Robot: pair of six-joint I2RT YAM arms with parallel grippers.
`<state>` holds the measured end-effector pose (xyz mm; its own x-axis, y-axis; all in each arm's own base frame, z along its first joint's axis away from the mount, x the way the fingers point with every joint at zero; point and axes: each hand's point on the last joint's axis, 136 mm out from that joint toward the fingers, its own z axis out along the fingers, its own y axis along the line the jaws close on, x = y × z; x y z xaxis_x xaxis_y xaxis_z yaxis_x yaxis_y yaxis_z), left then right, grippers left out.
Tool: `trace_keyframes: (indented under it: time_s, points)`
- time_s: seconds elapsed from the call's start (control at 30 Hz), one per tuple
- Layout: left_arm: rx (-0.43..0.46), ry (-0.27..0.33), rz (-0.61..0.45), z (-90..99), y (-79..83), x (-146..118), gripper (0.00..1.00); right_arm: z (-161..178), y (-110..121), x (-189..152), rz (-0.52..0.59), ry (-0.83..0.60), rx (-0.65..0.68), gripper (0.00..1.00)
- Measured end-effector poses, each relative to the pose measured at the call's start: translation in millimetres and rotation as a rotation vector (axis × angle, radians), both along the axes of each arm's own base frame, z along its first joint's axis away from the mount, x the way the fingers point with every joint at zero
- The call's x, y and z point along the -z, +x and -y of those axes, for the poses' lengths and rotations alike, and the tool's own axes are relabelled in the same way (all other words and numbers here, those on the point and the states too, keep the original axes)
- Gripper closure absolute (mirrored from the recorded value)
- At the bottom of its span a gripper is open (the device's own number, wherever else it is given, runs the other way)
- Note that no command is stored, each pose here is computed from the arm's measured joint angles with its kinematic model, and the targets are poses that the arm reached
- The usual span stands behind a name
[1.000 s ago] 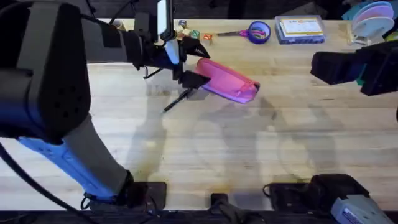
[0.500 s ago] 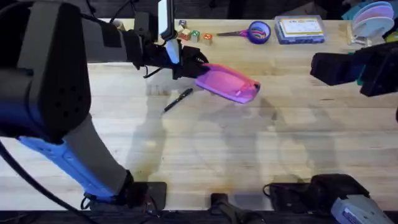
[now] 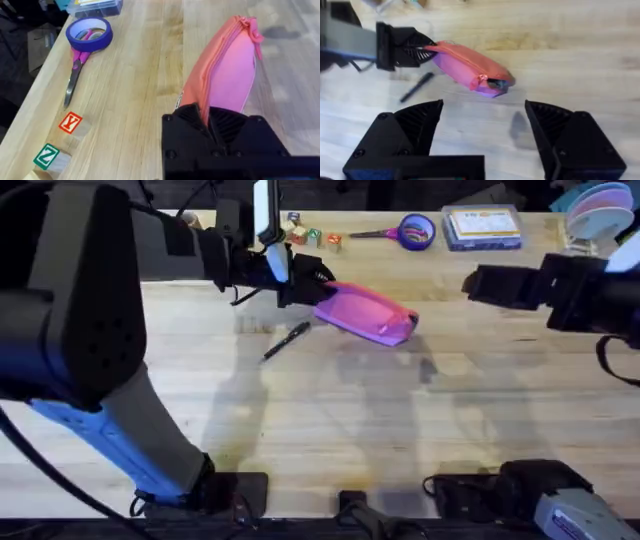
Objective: Unzip the bag, pick up the pens from the table one at a time and place them inside, then zip the bag closed.
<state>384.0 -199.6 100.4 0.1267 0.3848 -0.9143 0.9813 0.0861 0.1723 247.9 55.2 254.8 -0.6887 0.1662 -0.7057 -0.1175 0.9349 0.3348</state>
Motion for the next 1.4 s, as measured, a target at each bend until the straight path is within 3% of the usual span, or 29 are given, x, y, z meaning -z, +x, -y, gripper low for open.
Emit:
trace_keyframes:
  time_s: [0.23, 0.4, 0.6, 0.67, 0.7, 0.77, 1.0, 1.4]
  points:
    - [0.0, 0.0, 0.002, 0.2, 0.2, -0.2, 0.956, -0.4, -2.7, 4.2, -0.097, 0.163, 0.172, 0.003]
    - [0.002, -0.003, 0.002, 0.3, 0.0, -0.7, 0.956, -8.8, -5.1, 5.2, -0.129, 0.214, 0.198, 0.003]
    - [0.003, -0.005, 0.001, 0.4, -0.2, -1.0, 0.956, -20.2, -10.7, 9.8, -0.145, 0.178, 0.182, 0.003]
    - [0.003, -0.007, -0.002, 0.5, -0.4, -1.1, 0.957, -37.9, -17.4, 11.5, -0.14, 0.13, 0.126, 0.003]
    - [0.003, -0.007, -0.002, 0.5, -0.4, -1.1, 0.957, -72.1, -24.5, 15.7, -0.153, 0.111, 0.041, 0.003]
    - [0.003, -0.007, -0.002, 0.5, -0.4, -1.2, 0.957, -77.3, -24.2, 22.7, -0.185, 0.103, 0.035, 0.003]
    - [0.003, -0.007, -0.002, 0.5, -0.4, -1.2, 0.957, -81.3, -15.0, 51.3, -0.295, 0.066, 0.101, 0.003]
    - [0.003, -0.007, -0.002, 0.6, -0.4, -1.2, 0.957, -79.4, -7.4, 66.3, -0.327, 0.068, 0.291, 0.003]
